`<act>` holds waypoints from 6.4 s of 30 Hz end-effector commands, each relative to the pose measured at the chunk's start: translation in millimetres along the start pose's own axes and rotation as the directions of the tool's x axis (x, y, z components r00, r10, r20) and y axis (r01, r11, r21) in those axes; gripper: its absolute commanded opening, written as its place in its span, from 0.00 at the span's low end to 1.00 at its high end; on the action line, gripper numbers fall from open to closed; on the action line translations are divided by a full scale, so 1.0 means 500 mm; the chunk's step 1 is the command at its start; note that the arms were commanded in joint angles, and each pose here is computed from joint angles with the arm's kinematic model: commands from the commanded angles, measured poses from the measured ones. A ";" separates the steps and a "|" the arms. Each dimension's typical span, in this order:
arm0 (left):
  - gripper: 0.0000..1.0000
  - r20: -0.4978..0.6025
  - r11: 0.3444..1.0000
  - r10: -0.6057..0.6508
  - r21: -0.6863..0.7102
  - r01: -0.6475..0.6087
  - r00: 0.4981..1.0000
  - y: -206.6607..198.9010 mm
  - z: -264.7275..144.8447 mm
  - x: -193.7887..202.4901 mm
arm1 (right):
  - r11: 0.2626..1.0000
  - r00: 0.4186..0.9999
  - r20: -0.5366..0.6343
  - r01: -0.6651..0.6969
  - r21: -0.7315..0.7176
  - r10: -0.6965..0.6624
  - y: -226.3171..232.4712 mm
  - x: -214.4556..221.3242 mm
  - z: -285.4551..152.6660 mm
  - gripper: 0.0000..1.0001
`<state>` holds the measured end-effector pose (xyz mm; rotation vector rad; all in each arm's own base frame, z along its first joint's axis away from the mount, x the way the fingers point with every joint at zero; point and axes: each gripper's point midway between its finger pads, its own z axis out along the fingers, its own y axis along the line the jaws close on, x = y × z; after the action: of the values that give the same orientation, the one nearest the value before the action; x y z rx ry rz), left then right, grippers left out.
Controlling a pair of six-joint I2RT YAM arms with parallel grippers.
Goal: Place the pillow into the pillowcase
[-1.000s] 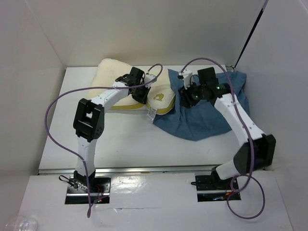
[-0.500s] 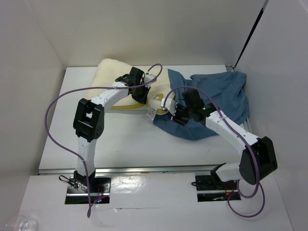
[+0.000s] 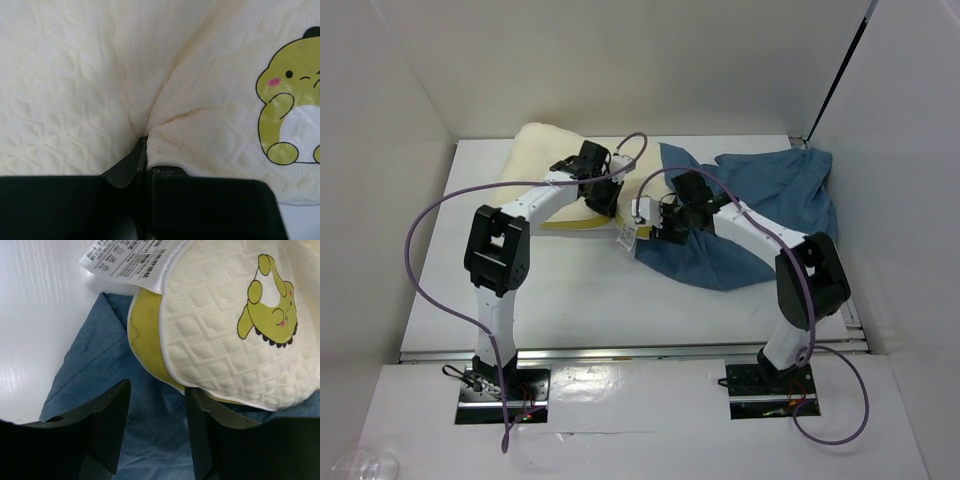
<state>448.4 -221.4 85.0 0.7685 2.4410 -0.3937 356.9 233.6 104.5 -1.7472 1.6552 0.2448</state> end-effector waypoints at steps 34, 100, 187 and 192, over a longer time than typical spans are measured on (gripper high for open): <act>0.00 -0.015 0.996 -0.088 0.003 0.088 0.996 0.039 -0.015 0.007 | 0.996 0.997 0.042 0.066 0.067 -0.069 -0.036 -0.026 0.027 0.61; 0.00 -0.103 0.993 -0.097 0.060 0.104 0.990 -0.026 0.019 0.033 | 0.987 0.997 0.068 -0.011 -0.160 0.022 0.100 -0.176 -0.006 0.00; 0.00 0.126 0.931 -0.285 -0.198 0.306 0.950 0.172 -0.037 0.056 | 0.217 0.224 -0.056 -0.970 -0.113 0.973 -0.172 -0.172 0.012 0.55; 0.00 0.122 0.941 -0.232 -0.221 0.254 0.965 0.158 -0.012 0.034 | 0.248 0.257 -0.034 -0.955 -0.164 0.966 -0.181 -0.211 0.015 0.52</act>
<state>468.8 -154.7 66.0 0.3502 2.4682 -0.3234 429.4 298.5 168.3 -0.4327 2.5736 0.9299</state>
